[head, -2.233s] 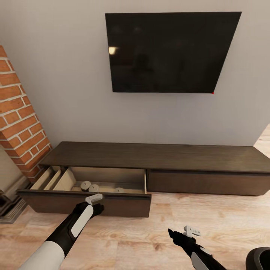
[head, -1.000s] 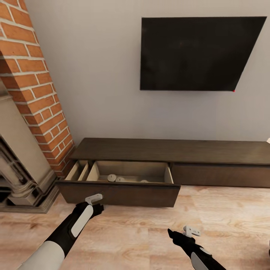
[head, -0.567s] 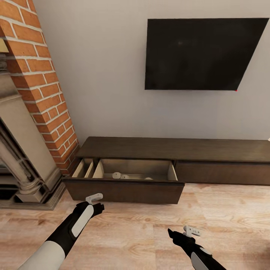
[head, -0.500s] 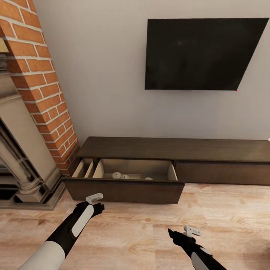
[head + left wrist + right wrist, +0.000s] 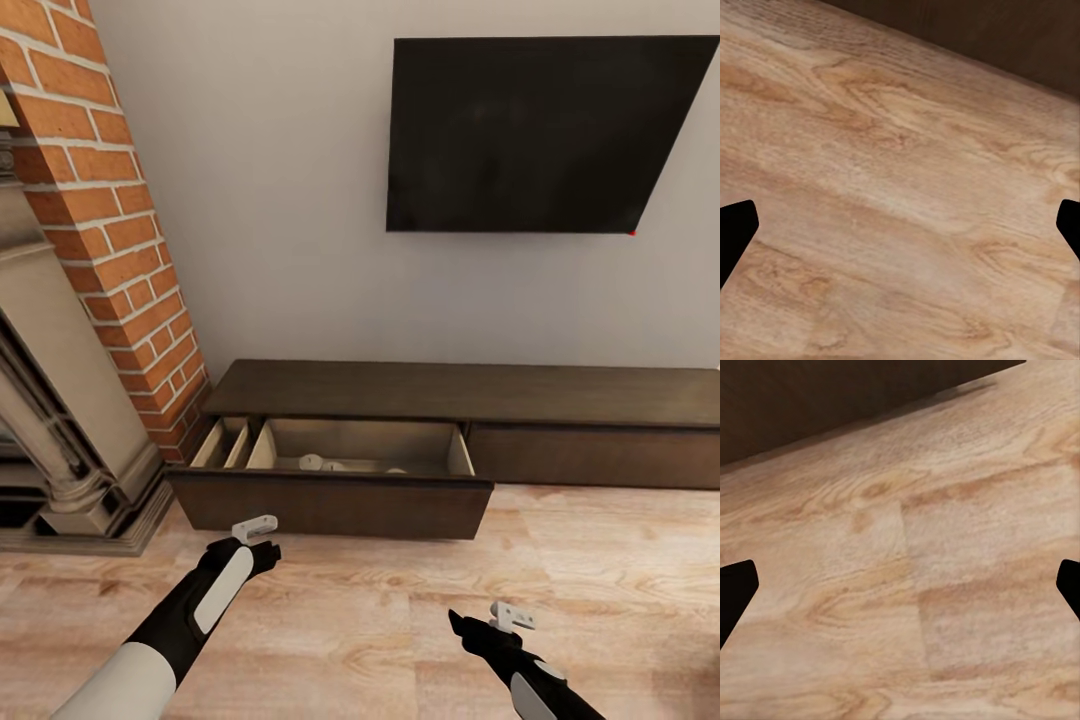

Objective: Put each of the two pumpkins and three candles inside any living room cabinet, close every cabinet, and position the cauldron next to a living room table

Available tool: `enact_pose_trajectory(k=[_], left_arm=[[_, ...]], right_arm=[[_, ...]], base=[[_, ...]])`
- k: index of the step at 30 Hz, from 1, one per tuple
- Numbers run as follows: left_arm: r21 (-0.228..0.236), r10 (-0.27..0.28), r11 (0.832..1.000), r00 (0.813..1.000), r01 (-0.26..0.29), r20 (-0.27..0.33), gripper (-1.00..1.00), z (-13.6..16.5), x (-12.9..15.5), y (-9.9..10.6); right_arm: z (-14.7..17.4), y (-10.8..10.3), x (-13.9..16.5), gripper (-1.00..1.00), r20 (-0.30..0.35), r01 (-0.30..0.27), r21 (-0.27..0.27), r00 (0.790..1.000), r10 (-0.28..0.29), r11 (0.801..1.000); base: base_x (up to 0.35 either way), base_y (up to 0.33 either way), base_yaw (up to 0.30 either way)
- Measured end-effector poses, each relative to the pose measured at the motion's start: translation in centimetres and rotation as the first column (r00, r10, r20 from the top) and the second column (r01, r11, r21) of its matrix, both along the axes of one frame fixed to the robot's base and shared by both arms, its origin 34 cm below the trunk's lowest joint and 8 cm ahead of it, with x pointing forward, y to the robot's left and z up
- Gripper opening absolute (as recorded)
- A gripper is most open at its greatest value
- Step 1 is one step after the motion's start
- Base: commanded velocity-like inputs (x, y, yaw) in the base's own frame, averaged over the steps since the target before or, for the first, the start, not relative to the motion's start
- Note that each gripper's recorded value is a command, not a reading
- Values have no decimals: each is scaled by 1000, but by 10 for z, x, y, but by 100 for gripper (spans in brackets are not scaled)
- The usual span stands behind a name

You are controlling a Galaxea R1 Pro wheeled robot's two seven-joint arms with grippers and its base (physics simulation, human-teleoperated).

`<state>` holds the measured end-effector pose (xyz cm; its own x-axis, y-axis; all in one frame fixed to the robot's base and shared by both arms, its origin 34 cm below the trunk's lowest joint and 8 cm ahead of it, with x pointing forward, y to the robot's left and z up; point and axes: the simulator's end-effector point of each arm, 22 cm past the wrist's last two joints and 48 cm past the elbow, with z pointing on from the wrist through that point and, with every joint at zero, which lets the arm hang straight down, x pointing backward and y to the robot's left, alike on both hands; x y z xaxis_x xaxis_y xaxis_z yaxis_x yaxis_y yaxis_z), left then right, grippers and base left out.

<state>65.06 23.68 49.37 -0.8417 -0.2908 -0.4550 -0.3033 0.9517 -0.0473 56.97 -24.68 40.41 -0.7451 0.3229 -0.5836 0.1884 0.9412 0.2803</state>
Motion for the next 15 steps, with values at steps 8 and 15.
enact_pose_trajectory(k=[8, 15], left_arm=[[20, -20, 1000, 999, 19, 40, 100, -13, 3, -6], [86, -75, 995, 977, 59, 200, 100, -23, 14, -29]], right_arm=[[-13, -4, 1, 100, 33, -21, -49, 999, 22, 999], [-17, -5, 11, 100, 107, -56, -127, 992, 70, 990]], base=[[0, 0, 0], [0, 0, 0]])
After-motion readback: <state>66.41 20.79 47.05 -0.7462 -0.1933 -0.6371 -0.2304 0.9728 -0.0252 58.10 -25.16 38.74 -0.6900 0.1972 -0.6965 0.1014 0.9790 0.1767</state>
